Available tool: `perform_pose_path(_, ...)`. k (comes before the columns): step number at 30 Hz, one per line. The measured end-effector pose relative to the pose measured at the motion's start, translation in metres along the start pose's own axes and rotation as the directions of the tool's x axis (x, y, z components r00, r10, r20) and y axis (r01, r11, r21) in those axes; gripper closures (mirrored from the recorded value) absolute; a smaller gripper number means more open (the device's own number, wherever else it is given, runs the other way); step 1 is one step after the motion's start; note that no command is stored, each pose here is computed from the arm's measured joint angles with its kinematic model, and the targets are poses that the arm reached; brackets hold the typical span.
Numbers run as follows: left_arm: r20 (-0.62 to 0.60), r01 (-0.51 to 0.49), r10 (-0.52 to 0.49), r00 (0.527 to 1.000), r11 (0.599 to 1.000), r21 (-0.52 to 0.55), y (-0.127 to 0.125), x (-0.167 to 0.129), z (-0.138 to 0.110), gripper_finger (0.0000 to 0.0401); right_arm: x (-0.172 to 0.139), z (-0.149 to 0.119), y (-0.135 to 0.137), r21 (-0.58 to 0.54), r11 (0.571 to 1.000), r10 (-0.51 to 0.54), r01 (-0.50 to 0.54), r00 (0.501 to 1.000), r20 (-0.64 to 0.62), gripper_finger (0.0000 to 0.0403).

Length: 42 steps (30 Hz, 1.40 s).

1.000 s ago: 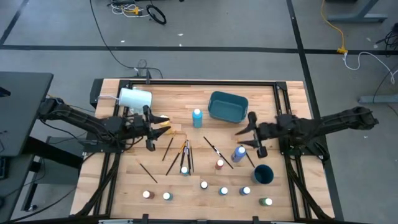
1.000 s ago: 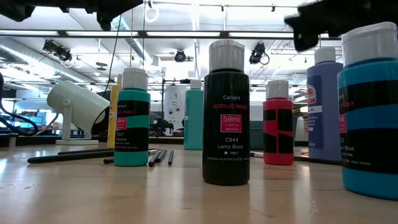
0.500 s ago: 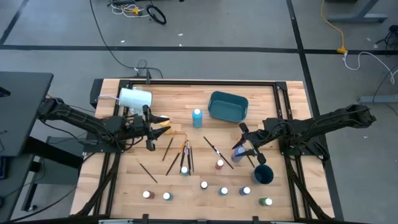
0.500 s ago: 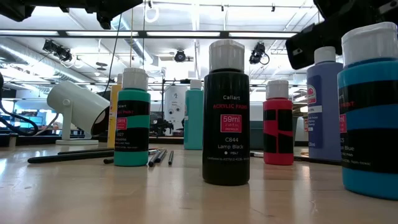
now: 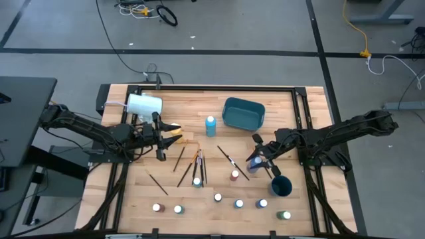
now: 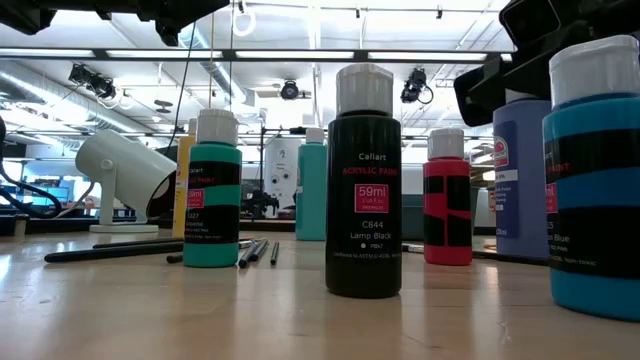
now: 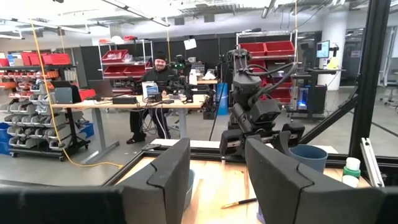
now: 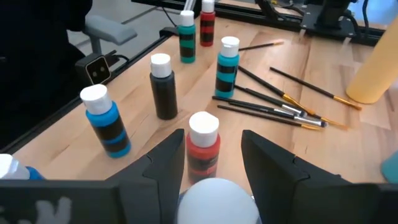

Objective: Pick & Place Paint Supplies
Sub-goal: Put the large violet paint bottle into the bin

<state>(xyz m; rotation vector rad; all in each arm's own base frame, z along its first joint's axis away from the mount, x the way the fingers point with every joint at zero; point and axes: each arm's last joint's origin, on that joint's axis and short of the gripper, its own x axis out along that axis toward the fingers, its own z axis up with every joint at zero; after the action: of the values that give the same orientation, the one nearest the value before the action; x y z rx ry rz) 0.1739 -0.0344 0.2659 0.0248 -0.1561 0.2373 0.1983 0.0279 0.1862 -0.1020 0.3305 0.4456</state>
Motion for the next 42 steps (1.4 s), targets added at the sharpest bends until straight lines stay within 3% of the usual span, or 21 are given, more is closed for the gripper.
perform_pose_path(8,0.0,0.0,0.0,1.0,1.0,0.0,0.0,0.0,0.0,0.0237,0.0,0.0,-0.001,-0.041,0.999,-0.005,0.005,1.0,0.005,0.0306)
perform_pose_path(12,0.0,0.0,0.0,1.0,1.0,0.0,0.0,0.0,0.0,0.0237,-0.002,0.005,-0.008,-0.064,0.997,-0.045,0.049,0.997,0.062,0.0306)
perform_pose_path(19,0.0,0.0,0.0,1.0,1.0,0.004,0.0,0.0,0.0,0.0237,-0.01,0.029,-0.02,-0.073,0.983,-0.14,0.168,0.947,0.29,0.0306)
perform_pose_path(23,0.001,0.0,0.0,1.0,0.999,0.046,0.0,0.0,0.0,0.0237,-0.013,0.047,-0.03,-0.095,0.936,-0.294,0.338,0.902,0.315,0.0306)
perform_pose_path(25,0.002,0.0,0.0,1.0,0.998,0.063,0.0,0.0,0.0,0.0237,-0.016,0.06,-0.037,-0.115,0.894,-0.378,0.434,0.865,0.329,0.0306)
perform_pose_path(27,0.002,0.0,0.0,1.0,0.998,0.065,0.0,0.0,0.0,0.0237,-0.02,0.072,-0.044,-0.106,0.821,-0.504,0.561,0.8,0.327,0.0306)
perform_pose_path(30,0.001,0.0,0.0,1.0,0.998,0.065,0.0,0.0,0.0,0.0237,-0.03,0.085,-0.057,-0.002,0.622,-0.755,0.783,0.601,0.264,0.0306)
perform_pose_path(32,0.0,0.0,0.0,1.0,0.998,0.066,0.0,0.0,0.0,0.0237,-0.036,0.083,-0.065,0.073,0.488,-0.863,0.869,0.469,0.187,0.0306)
perform_pose_path(34,-0.002,0.0,0.0,1.0,0.998,0.066,0.0,0.0,0.0,0.0237,-0.039,0.075,-0.07,0.131,0.399,-0.916,0.908,0.387,0.107,0.0306)
perform_pose_path(42,-0.007,0.001,-0.001,1.0,0.999,0.049,0.0,0.0,-0.001,0.0237,-0.046,0.023,-0.082,0.245,0.286,-0.949,0.926,0.31,-0.061,0.0305)
